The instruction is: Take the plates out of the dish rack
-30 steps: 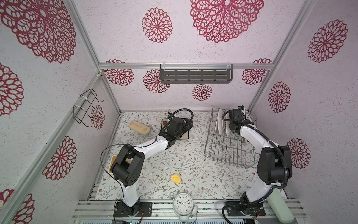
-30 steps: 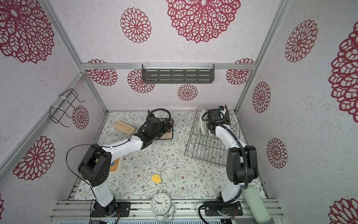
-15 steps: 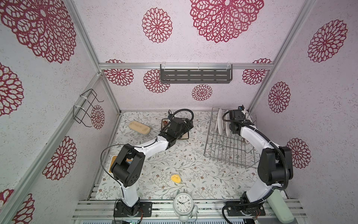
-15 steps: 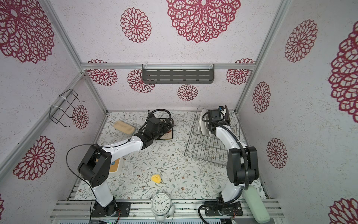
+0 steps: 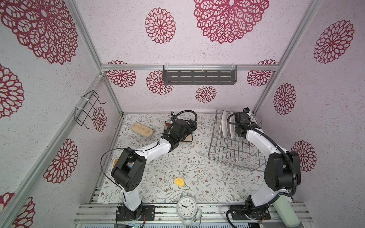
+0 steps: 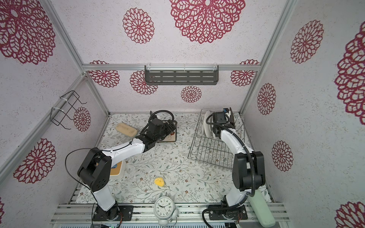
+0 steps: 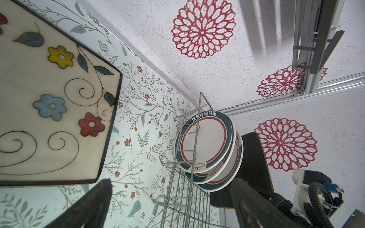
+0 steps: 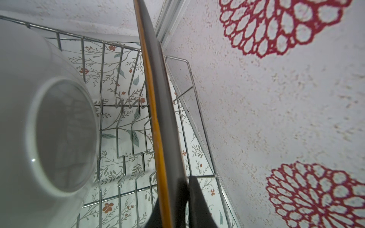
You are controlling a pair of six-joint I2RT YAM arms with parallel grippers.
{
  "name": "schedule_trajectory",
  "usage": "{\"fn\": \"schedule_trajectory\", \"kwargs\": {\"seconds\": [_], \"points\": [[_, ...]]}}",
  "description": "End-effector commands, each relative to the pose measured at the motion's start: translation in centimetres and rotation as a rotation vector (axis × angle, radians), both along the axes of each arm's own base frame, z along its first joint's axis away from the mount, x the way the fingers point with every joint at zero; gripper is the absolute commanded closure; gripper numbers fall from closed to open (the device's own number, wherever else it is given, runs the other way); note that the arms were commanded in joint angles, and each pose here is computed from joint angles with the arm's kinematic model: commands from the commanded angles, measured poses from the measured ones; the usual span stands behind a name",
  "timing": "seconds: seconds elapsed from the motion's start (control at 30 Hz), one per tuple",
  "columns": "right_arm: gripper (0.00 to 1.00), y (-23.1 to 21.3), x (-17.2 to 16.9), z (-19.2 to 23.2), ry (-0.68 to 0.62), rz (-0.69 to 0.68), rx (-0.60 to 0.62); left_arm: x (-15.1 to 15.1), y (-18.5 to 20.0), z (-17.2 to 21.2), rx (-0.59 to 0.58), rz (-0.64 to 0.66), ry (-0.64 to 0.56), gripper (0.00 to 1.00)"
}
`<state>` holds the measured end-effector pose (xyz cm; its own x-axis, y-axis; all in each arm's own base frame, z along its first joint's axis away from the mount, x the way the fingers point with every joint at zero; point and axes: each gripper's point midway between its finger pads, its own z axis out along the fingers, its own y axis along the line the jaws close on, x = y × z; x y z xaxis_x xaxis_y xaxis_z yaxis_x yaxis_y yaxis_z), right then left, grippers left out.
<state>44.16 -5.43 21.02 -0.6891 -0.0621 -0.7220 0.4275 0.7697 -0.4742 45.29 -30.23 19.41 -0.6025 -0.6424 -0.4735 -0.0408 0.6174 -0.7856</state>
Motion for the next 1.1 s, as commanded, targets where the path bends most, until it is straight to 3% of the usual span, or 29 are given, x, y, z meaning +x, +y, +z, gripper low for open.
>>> {"fn": "schedule_trajectory", "kwargs": {"seconds": [0.0, 1.07], "points": [[1.00, -0.9, -0.4, 6.9, -0.204, -0.050, -0.035, -0.2, -0.1, 1.6, -0.017, -0.002, -0.038, 0.02], [1.00, -0.9, -2.3, 11.6, -0.325, -0.089, -0.117, -0.5, -0.1, 1.3, -0.017, -0.006, -0.034, 0.02]]}}
